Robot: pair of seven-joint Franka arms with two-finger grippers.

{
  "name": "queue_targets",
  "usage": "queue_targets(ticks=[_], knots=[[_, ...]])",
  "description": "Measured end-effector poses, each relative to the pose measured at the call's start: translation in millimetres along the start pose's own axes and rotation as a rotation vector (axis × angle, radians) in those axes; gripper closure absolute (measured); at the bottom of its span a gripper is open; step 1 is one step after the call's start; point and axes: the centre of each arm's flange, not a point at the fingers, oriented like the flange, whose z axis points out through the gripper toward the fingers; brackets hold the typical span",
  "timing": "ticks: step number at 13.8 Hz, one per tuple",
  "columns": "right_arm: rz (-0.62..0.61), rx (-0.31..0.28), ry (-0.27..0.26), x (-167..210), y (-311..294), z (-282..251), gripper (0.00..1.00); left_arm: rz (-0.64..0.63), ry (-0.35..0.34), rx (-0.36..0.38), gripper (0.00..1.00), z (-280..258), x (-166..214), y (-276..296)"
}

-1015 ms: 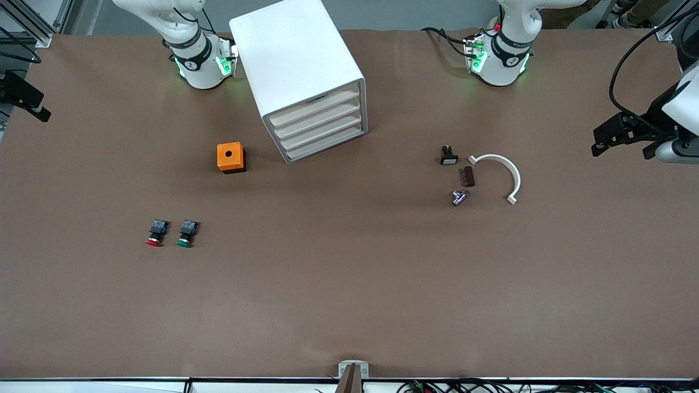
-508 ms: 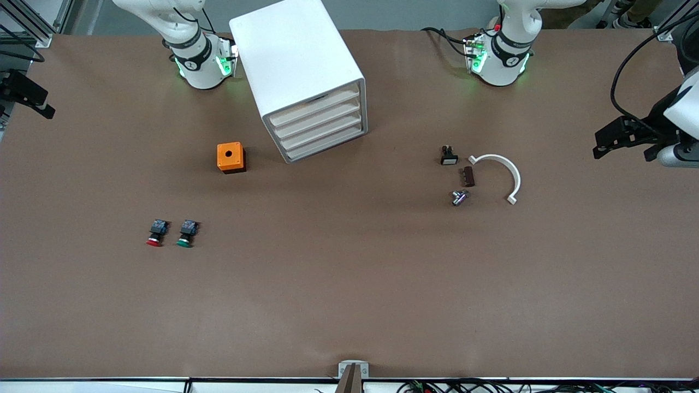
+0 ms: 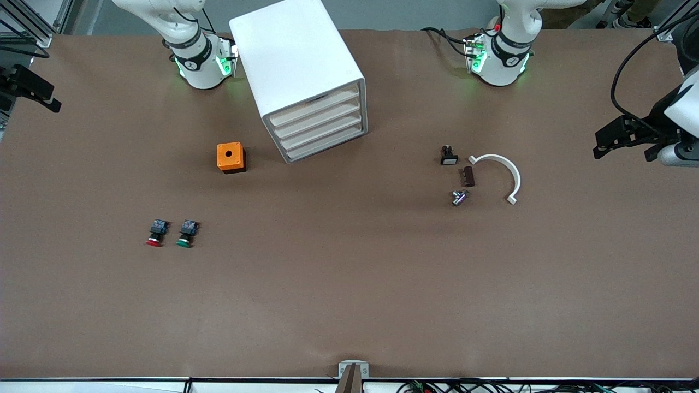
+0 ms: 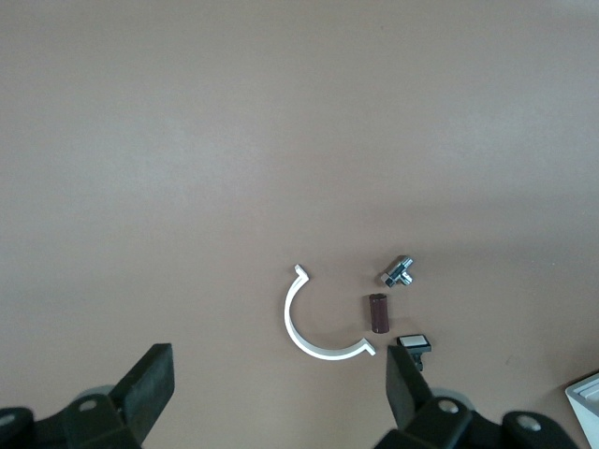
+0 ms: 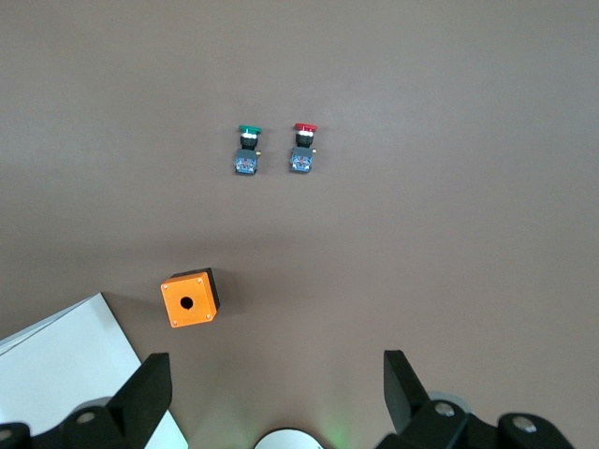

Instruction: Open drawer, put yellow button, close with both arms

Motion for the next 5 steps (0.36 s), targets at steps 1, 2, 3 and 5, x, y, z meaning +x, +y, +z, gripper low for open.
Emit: queue_targets(ticks=[1,2,3,5], knots=[[-0.001,0.001,-0.012,-1.3,-0.4,0.9,0.0,0.0,0.002,0.0,0.0,-1.0,0.1,0.0],[-0.001,0.007,-0.024,-3.0,-0.8,1.7,0.0,0.0,0.003,0.0,0.0,-1.3,0.1,0.0],[-0.001,0.019,-0.03,-4.3,-1.6,1.6,0.0,-0.001,0.002,0.0,0.0,-1.2,0.2,0.0],[-0.004,0.034,-0.044,-7.6,-3.6,1.1,0.0,-0.001,0.002,0.0,0.0,-0.9,0.3,0.0]])
